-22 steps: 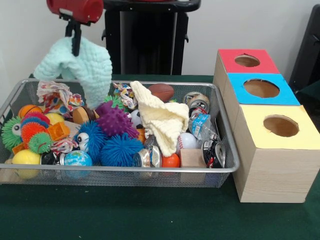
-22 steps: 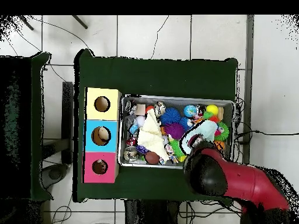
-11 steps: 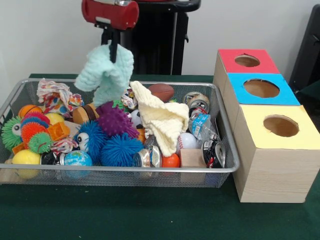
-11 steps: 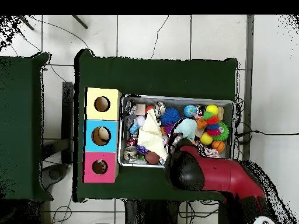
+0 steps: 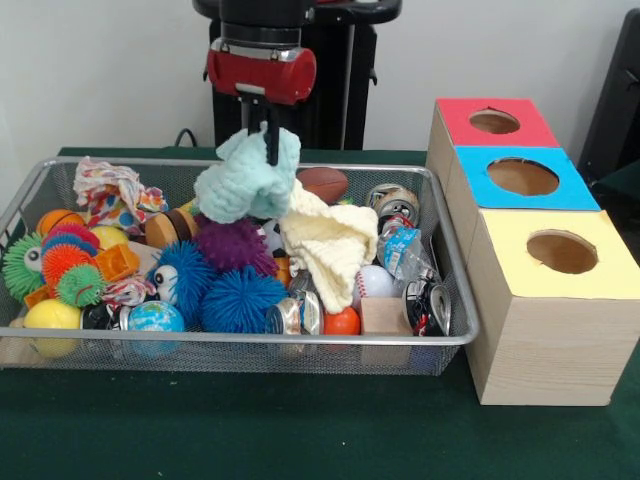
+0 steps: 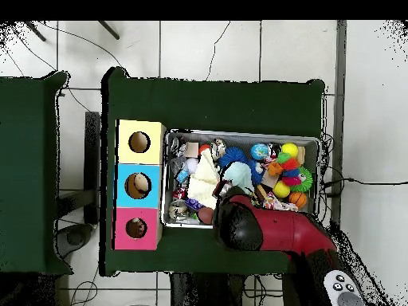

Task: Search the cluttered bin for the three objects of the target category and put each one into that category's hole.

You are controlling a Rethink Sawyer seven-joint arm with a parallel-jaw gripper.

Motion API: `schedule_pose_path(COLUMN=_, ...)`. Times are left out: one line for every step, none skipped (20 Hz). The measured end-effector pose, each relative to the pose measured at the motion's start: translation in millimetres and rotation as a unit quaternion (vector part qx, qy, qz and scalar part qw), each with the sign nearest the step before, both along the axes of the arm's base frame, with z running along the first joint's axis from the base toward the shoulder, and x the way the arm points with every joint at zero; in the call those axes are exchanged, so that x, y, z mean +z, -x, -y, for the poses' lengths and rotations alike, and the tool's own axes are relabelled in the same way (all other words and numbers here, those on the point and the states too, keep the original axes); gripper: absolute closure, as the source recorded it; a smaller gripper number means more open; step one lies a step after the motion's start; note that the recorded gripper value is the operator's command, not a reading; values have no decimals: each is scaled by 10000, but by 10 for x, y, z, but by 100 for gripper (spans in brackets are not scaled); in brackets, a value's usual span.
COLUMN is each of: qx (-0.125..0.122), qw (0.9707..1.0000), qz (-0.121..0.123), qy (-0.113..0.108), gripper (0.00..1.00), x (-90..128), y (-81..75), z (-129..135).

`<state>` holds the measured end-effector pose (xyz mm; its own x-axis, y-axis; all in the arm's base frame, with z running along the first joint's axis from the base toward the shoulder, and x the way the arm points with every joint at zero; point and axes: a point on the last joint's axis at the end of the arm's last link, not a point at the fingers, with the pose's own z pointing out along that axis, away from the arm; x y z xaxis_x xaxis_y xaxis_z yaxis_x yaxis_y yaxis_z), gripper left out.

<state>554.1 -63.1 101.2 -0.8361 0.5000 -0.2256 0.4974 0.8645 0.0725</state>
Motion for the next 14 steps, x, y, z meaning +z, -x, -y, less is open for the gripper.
schedule_pose_path(qx=-2, qw=10000, qz=0, qy=-18, gripper=100, x=-17, y=-2, z=-19)
schedule_pose_path(qx=-3, qw=10000, qz=1, qy=-31, gripper=100, x=-29, y=-4, z=-33)
schedule_pose_path(qx=0, qw=10000, qz=6, qy=-51, gripper=100, x=-49, y=-8, z=-61)
schedule_pose_path(qx=4, qw=10000, qz=11, qy=-71, gripper=100, x=-69, y=-11, z=-89)
schedule_pose_path(qx=23, qw=10000, qz=12, qy=-88, gripper=100, x=-91, y=-12, z=-127)
schedule_pose_path(qx=43, qw=9999, qz=12, qy=-105, gripper=100, x=-114, y=-13, z=-165)
schedule_pose_path(qx=84, qw=9999, qz=22, qy=-120, gripper=100, x=-140, y=-13, z=-217)
schedule_pose_path(qx=125, qw=9998, qz=31, qy=-134, gripper=0, x=-166, y=-13, z=-269)
schedule_pose_path(qx=138, qw=9998, qz=37, qy=-137, gripper=0, x=-172, y=-14, z=-285)
schedule_pose_path(qx=152, qw=9998, qz=42, qy=-141, gripper=0, x=-179, y=-14, z=-302)
schedule_pose_path(qx=166, qw=9997, qz=48, qy=-144, gripper=0, x=-186, y=-15, z=-318)
schedule_pose_path(qx=173, qw=9997, qz=60, qy=-146, gripper=0, x=-187, y=-18, z=-327)
schedule_pose_path(qx=180, qw=9997, qz=73, qy=-149, gripper=0, x=-189, y=-22, z=-335)
schedule_pose_path(qx=186, qw=9997, qz=86, qy=-151, gripper=0, x=-190, y=-25, z=-344)
